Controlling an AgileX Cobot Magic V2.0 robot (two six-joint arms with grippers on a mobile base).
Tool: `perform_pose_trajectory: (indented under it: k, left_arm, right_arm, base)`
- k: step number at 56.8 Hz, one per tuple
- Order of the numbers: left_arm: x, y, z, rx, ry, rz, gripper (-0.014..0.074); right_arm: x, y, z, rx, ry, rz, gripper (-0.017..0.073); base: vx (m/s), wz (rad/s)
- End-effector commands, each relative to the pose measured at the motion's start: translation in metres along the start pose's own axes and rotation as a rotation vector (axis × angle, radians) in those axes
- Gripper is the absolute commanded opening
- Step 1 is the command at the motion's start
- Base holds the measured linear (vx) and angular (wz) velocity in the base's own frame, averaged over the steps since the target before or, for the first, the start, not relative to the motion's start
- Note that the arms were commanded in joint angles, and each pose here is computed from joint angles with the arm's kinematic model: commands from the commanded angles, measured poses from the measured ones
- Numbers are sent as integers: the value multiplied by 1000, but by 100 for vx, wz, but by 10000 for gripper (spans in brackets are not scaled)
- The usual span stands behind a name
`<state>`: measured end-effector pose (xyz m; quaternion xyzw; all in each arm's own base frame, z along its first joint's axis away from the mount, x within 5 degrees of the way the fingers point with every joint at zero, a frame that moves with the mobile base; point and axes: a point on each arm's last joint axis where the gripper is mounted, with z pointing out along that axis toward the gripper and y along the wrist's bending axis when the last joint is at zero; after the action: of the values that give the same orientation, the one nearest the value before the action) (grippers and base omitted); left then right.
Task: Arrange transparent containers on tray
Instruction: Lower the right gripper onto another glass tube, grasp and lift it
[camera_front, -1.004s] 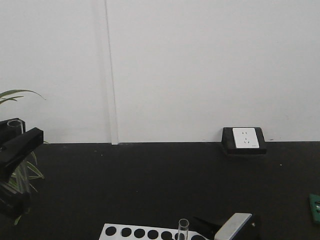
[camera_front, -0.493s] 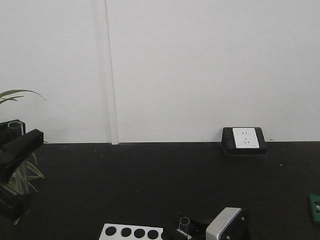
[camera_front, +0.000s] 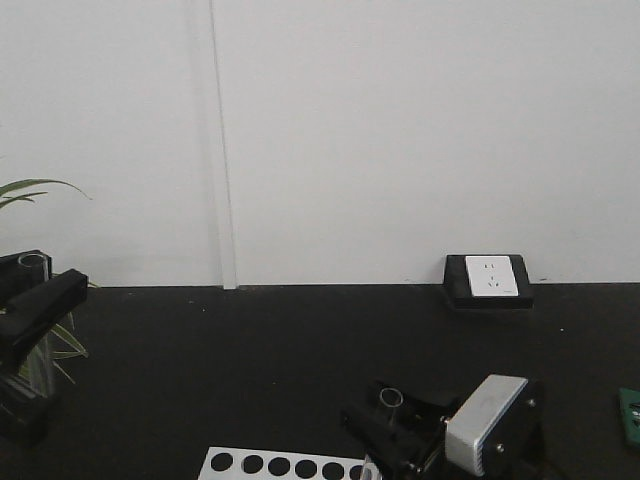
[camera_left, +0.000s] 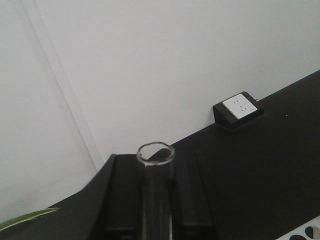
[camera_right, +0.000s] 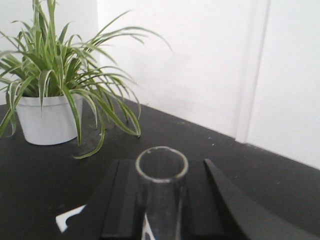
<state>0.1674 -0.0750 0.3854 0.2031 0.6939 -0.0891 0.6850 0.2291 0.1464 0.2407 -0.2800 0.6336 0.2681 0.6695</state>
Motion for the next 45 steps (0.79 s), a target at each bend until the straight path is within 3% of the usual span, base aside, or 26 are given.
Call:
perform_pose_trajectory:
  k: [1, 10, 21, 31, 40, 45]
  left_arm:
    - [-20, 2, -6, -2, -110, -15, 0]
    - [-19, 2, -6, -2, -97, -26, 0]
    - [-13, 1, -6, 3, -25, -87, 0]
    - [-2, 0, -6, 4, 98, -149, 0]
    - [-1, 1, -6, -1, 109, -219, 0]
    - [-6, 1, -12, -2, 69, -214, 0]
  right_arm:
    - [-44, 0, -8, 25, -118, -29, -9]
    - [-97, -1, -26, 96, -144, -27, -9]
    - [-154, -4, -57, 230, -116, -26, -9]
    - [-164, -5, -91, 363, 28, 1, -9]
    - [-161, -1, -115, 402, 61, 8, -9]
    - [-161, 2, -130, 423, 65, 11, -9]
  base:
    - [0, 0]
    - [0, 0]
    - [0, 0]
    - [0, 0]
    - [0, 0]
    - [0, 0]
